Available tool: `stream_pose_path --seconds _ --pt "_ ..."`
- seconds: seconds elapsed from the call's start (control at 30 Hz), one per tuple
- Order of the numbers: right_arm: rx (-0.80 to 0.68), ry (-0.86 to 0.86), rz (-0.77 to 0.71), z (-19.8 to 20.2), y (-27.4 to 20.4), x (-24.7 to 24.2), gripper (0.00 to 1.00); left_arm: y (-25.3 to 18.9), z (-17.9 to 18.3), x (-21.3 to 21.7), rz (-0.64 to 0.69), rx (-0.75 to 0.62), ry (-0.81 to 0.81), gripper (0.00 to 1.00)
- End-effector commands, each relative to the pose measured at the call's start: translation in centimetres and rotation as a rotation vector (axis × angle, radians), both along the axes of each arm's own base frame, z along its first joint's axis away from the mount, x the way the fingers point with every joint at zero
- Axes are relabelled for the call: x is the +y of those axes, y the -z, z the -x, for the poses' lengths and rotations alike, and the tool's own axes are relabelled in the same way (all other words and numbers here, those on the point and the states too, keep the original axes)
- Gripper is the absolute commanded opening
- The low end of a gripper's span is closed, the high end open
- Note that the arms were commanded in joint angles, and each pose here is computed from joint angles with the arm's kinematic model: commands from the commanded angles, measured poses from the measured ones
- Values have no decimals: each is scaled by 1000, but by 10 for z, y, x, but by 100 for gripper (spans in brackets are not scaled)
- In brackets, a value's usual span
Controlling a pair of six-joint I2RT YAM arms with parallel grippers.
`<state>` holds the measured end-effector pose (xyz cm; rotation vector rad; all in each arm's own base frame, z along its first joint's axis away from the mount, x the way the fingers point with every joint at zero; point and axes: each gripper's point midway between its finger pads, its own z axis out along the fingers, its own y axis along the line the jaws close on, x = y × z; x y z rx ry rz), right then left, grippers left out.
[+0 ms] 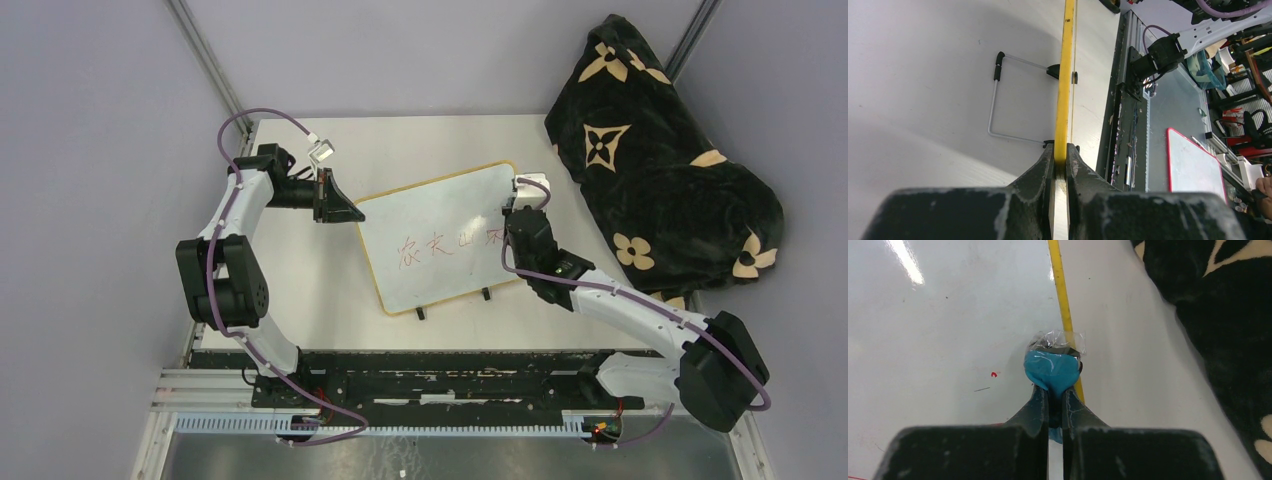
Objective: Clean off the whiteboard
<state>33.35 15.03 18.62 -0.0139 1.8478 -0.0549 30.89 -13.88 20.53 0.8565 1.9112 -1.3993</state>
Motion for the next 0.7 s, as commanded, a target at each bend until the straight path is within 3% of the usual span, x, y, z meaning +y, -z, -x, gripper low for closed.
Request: stream_pose_path --seconds 0.0,0.67 --pt "-17 -43 -59 0 -5 10 1 10 -8 4 -77 -91 23 3" --pt "27 -286 -162 27 20 74 1 9 -7 5 -85 -88 21 3"
